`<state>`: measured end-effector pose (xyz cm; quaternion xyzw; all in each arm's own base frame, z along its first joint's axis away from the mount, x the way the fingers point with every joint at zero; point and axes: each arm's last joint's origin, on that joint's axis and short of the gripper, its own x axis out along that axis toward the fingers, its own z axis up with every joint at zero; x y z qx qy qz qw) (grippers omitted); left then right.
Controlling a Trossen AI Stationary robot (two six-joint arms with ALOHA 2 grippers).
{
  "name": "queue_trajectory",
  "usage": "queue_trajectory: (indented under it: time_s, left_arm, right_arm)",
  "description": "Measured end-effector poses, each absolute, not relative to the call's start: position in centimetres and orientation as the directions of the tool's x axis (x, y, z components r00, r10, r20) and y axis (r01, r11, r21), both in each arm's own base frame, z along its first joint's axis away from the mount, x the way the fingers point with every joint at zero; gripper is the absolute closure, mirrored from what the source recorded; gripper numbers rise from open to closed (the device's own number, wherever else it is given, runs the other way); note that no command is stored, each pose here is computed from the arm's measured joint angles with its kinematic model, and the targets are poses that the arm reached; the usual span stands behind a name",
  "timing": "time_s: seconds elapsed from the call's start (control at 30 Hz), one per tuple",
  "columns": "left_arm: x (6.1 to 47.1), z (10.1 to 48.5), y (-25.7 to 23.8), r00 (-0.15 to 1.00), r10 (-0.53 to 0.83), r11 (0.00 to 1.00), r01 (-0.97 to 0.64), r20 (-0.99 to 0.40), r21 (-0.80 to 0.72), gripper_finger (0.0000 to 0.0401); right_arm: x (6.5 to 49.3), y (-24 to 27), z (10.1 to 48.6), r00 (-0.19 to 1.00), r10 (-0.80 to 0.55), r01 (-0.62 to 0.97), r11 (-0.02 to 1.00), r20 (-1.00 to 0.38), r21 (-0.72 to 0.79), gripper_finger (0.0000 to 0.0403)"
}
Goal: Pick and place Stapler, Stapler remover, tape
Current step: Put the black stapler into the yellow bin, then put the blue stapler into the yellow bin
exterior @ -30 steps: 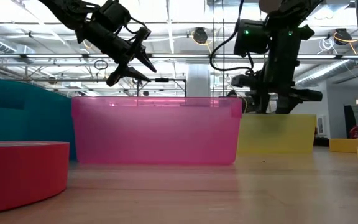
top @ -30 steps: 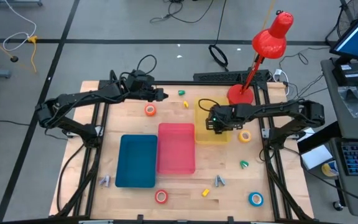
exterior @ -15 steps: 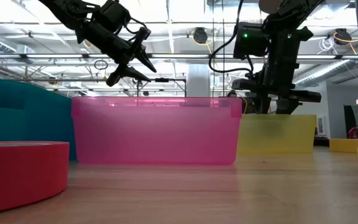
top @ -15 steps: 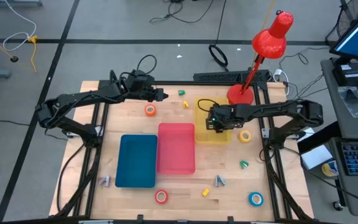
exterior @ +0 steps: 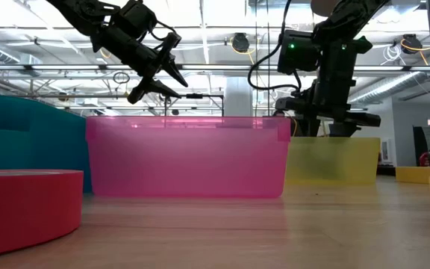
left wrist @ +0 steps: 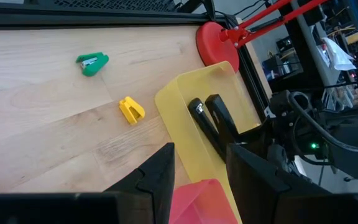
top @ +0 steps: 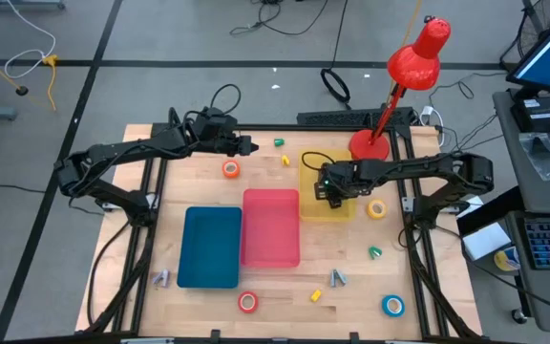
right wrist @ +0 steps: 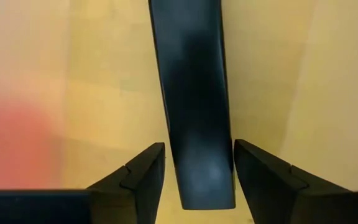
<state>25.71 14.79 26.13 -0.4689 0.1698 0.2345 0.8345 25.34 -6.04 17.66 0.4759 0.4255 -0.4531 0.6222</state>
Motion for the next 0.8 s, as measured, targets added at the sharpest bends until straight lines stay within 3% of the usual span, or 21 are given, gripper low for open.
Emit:
queue_trajectory:
  time_s: [0.3, 0.6, 0.8]
  left_arm:
    - [25.7, 26.1, 14.8, 0.833, 0.23, 0.488, -0.546, -0.503, -0.681, 0.0256]
    - [25.8, 26.1, 14.5, 0.839, 0.207, 0.507, -0.532, -0.503, -0.678, 0.0256]
    - [26.1, 26.1, 13.9, 0.854, 0.151, 0.591, -0.482, -0.497, -0.647, 0.0256]
  right_arm:
    - [24.9, -5.9, 18.5, 0.25, -0.132, 0.959, 0.172, -0.959, 0.226, 0.0205]
    - [22.7, -5.3, 21.9, 0.336, -0.142, 0.93, 0.207, -0.931, 0.304, 0.022]
    - [21.2, -4.2, 24.5, 0.453, -0.11, 0.856, 0.332, -0.885, 0.397, 0.0227]
